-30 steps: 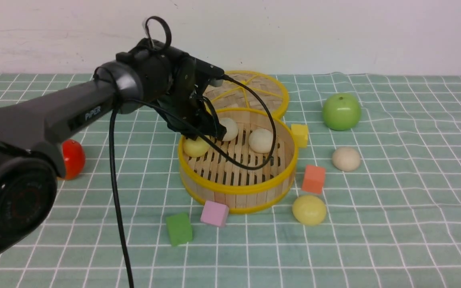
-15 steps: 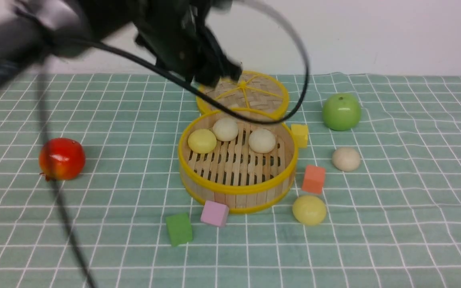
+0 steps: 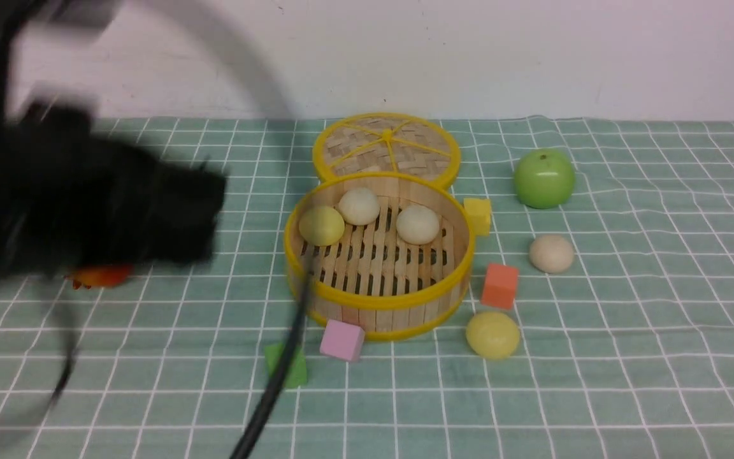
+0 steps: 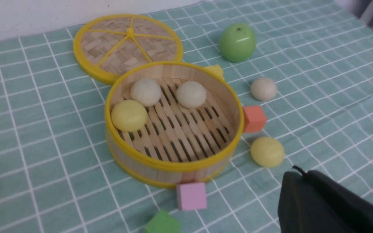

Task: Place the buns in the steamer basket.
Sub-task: Use the right arm to grab a steamed stuffed bun, then use the right arm to put the steamed stuffed bun into the steamer, then use the right arm to grab a steamed stuffed bun

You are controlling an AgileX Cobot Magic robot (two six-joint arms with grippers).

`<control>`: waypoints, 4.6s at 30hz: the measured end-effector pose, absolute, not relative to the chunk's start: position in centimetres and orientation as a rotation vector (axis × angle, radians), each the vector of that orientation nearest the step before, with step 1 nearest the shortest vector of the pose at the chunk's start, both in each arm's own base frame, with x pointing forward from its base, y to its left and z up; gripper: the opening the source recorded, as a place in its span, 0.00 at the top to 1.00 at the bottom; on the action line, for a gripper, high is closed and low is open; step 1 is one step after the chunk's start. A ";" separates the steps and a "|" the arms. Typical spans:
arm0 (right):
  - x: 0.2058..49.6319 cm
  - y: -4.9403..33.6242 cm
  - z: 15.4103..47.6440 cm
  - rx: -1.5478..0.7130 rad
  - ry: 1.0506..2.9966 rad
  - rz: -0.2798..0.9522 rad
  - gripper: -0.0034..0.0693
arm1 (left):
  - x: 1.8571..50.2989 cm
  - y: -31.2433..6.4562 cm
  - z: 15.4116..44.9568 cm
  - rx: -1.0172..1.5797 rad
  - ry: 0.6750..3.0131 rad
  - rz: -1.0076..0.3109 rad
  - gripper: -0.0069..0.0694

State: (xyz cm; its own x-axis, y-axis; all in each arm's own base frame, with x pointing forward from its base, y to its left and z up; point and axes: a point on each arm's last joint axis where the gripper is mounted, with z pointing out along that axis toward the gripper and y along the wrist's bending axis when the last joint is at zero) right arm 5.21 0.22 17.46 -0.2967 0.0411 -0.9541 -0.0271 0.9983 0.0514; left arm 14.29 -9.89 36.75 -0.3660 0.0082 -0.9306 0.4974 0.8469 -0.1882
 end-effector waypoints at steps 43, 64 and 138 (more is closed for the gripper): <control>7.8 3.0 28.2 0.104 2.147 0.522 0.86 | 7.7 -5.5 26.5 0.283 1.668 -0.678 0.93; 29.7 12.6 25.9 -0.430 2.720 0.289 0.89 | 7.7 -5.5 26.5 0.282 1.668 -0.678 0.92; 40.4 12.8 30.9 -0.395 2.385 0.132 0.29 | 7.7 -5.4 26.3 0.285 1.689 -0.672 0.88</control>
State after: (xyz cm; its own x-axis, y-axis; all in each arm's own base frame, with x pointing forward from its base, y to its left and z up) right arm 40.45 12.84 30.89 -0.7047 -0.2457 -0.6656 -0.3174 0.9482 -0.0140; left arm 7.72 -5.45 26.28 -0.2356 -0.1717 -0.9566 0.5321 0.8009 -0.2748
